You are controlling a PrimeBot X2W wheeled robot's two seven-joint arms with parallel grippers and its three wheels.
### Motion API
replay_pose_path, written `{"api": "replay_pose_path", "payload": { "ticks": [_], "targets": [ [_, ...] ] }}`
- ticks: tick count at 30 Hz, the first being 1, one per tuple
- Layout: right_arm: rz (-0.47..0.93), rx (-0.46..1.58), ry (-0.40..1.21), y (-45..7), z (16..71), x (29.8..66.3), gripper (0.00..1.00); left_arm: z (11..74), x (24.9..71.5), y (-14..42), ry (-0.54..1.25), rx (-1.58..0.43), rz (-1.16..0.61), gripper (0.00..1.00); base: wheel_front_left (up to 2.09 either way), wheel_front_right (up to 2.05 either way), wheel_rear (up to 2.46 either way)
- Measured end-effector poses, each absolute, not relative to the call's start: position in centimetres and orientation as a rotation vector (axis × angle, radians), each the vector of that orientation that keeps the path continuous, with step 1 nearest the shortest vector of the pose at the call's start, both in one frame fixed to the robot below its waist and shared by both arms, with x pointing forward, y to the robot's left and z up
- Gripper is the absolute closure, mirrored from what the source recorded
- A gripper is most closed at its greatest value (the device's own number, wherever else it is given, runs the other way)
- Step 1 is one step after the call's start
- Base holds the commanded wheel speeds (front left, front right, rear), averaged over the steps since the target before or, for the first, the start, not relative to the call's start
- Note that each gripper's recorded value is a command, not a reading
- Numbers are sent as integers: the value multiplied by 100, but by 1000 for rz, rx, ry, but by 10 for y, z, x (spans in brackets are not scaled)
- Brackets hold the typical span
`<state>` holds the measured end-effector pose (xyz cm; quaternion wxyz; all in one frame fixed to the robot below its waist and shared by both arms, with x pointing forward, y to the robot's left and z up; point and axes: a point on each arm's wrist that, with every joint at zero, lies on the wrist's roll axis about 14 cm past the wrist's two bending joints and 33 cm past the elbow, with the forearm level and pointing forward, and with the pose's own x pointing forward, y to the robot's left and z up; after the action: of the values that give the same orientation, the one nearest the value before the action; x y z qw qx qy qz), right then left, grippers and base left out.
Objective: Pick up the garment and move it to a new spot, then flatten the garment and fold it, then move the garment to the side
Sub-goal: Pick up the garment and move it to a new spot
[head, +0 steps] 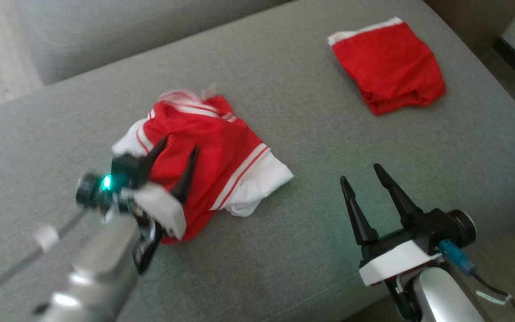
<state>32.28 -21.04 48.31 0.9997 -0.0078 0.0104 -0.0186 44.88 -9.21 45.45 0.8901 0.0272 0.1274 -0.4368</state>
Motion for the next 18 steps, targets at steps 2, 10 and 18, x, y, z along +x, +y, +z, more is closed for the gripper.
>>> {"api": "replay_pose_path", "payload": {
  "ticks": [2, 10, 18],
  "targets": [
    [-55, -15, 51, -215, 474, 319, 0, 435, 441, -91, 284, 8, -874, 0, 0, 0, 0],
    [-93, 12, 80, -224, 462, 313, 0, 455, 424, -52, 214, -245, -581, 0, 0, 0, 0],
    [-37, 50, 97, -205, 451, 304, 0, 474, 363, 46, 65, -133, -311, 0, 0, 0, 0]
  ]
}}
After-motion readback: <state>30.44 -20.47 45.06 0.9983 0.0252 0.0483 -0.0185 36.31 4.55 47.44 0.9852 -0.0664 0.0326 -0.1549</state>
